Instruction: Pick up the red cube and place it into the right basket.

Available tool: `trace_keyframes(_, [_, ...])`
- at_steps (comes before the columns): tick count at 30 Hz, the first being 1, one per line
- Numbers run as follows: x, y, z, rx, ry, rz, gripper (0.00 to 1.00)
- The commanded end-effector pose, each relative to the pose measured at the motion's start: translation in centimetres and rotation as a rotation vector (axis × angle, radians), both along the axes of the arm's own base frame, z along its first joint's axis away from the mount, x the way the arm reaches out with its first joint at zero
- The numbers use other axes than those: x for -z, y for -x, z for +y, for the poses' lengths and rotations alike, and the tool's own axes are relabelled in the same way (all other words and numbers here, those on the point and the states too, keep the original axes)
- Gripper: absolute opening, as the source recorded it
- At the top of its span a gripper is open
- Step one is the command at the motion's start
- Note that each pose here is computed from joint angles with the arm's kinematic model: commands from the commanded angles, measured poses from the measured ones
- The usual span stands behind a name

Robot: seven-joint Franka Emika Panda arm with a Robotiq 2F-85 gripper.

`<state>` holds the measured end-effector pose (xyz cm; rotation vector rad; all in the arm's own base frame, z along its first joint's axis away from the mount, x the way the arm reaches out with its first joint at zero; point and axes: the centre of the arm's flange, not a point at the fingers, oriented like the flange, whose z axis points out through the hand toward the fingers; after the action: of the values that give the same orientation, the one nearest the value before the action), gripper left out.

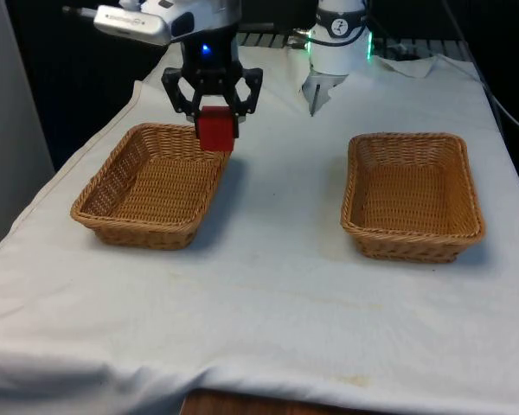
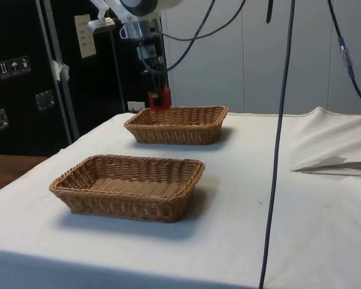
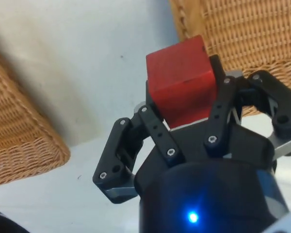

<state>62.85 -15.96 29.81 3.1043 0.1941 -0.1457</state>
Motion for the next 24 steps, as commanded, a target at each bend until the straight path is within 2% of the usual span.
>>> trace_keyframes(1, [0.1, 0.0, -0.5, -0.004, -0.004, -0.005, 0.01])
trace_keyframes(5, [0.4, 0.2, -2.0, -0.017, 0.003, -0.002, 0.01])
trace_keyframes(6, [0.3, 0.3, -1.8, -0.015, 0.009, 0.003, 0.01])
trace_keyframes(15, [1.5, 0.6, -5.1, -0.041, 0.014, 0.005, 0.01])
trace_keyframes(16, [1.3, 0.6, -4.6, -0.038, 0.019, 0.007, 0.01])
trace_keyframes(17, [1.6, 0.6, -5.4, -0.043, 0.016, 0.005, 0.01])
trace_keyframes(24, [2.9, 0.9, -8.1, -0.056, 0.025, 0.014, 0.01])
